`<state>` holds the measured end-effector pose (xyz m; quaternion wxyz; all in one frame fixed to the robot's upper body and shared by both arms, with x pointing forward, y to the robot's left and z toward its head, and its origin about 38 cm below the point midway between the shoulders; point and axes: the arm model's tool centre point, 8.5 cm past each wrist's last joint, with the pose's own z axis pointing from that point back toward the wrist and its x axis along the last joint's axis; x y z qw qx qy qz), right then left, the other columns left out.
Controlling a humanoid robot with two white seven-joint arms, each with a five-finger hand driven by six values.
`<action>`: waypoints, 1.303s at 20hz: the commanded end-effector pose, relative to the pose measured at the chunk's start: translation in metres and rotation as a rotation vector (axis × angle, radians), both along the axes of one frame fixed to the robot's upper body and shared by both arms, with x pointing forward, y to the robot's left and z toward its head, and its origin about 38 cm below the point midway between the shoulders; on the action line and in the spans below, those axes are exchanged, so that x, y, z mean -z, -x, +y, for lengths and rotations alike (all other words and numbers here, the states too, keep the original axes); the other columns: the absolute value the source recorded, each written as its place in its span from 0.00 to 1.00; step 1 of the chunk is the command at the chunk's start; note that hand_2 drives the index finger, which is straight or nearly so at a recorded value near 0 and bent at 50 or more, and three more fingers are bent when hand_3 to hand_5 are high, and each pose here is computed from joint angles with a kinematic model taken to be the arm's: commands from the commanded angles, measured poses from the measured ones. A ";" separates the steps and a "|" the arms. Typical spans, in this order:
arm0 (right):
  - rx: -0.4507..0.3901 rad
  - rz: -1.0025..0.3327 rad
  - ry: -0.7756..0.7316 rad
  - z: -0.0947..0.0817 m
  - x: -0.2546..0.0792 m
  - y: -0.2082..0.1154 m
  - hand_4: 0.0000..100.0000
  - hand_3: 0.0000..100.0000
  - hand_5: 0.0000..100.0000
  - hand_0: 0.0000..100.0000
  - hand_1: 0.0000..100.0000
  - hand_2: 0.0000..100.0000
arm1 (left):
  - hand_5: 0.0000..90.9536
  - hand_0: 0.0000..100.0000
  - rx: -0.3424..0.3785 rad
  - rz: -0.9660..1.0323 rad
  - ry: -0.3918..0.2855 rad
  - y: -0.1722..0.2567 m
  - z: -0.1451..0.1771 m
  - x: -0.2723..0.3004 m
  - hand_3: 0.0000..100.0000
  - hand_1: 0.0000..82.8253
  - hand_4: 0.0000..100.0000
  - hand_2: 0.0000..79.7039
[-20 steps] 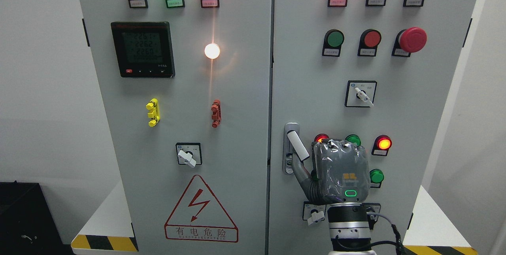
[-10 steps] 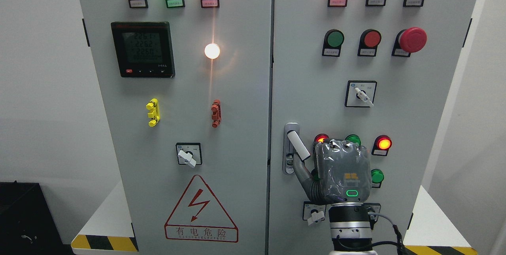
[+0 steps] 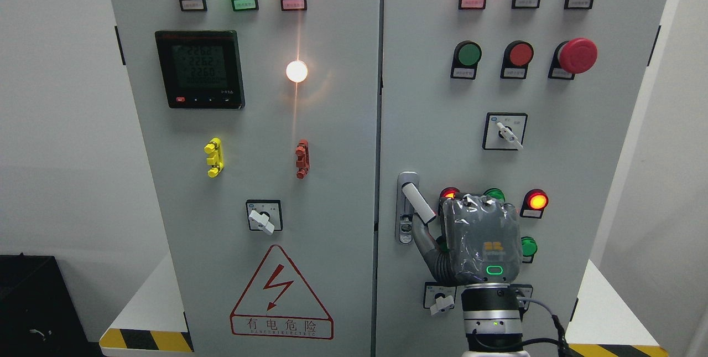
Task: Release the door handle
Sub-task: 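Rotate the held lever handle outward with the right hand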
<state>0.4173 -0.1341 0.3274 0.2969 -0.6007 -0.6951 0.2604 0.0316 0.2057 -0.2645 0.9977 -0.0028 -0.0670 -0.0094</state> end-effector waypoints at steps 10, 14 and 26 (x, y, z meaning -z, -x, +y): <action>0.015 -0.020 -0.004 -0.007 -0.005 0.003 1.00 1.00 1.00 0.50 0.48 0.99 | 0.00 0.12 -0.001 0.016 0.000 0.011 0.000 0.000 0.00 0.67 0.00 0.00; 0.015 -0.023 -0.005 -0.007 -0.006 0.003 1.00 1.00 1.00 0.50 0.47 0.99 | 0.00 0.12 -0.001 0.016 0.000 0.011 0.000 0.000 0.00 0.67 0.00 0.00; 0.016 -0.025 -0.006 -0.007 -0.007 0.003 1.00 1.00 1.00 0.51 0.46 0.99 | 0.00 0.12 -0.001 0.016 0.000 0.011 0.000 0.000 0.00 0.67 0.00 0.00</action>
